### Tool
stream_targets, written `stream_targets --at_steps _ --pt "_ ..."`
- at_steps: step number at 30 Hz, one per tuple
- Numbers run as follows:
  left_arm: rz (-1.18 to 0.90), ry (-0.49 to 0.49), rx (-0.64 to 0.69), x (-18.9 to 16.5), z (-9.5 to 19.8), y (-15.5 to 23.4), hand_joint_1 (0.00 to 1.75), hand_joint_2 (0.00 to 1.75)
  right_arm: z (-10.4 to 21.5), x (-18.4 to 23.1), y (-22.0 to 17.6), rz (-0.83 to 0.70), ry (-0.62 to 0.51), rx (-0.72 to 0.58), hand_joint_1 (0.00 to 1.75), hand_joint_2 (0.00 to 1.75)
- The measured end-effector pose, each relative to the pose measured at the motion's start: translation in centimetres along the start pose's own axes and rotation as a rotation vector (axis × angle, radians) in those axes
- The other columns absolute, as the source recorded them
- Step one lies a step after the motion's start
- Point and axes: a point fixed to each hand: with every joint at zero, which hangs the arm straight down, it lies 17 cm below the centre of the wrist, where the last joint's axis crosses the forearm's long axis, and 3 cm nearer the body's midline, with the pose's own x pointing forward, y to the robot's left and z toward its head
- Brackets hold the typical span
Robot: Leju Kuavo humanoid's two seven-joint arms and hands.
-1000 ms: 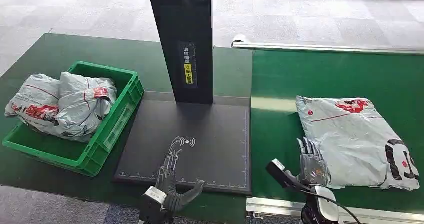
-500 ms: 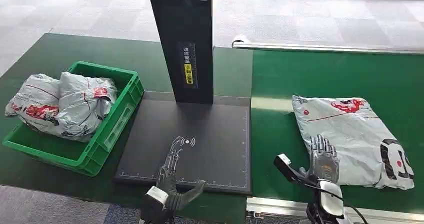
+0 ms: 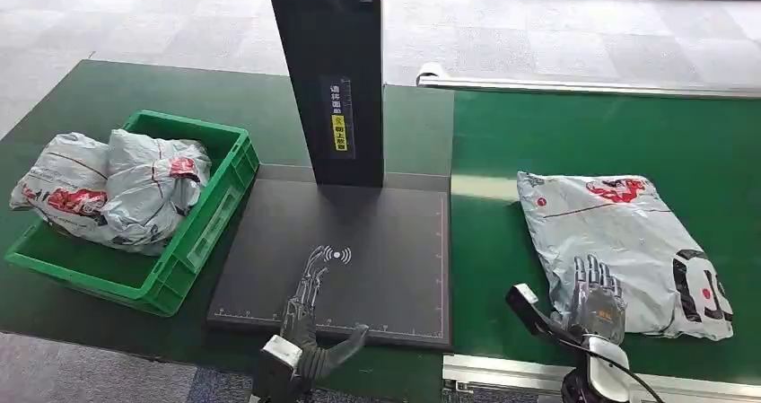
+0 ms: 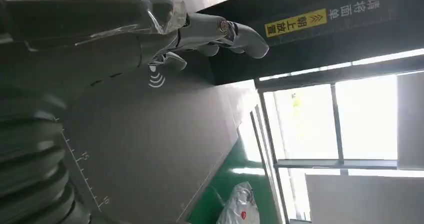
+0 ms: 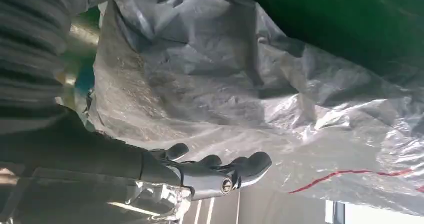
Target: Moved the parcel from conveyor to table for the left to box.
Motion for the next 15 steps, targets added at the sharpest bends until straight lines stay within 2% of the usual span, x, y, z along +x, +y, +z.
stream_targets --at_steps 1,15 --pt "0.0 0.0 0.002 0.0 0.0 0.0 0.0 1.75 0.1 -0.3 0.1 -0.005 0.012 0.004 1.75 1.75" --pt "-0.005 0.004 0.019 -0.1 0.0 0.4 0.0 1.75 0.9 -1.3 1.2 -0.052 0.039 0.028 1.75 1.75"
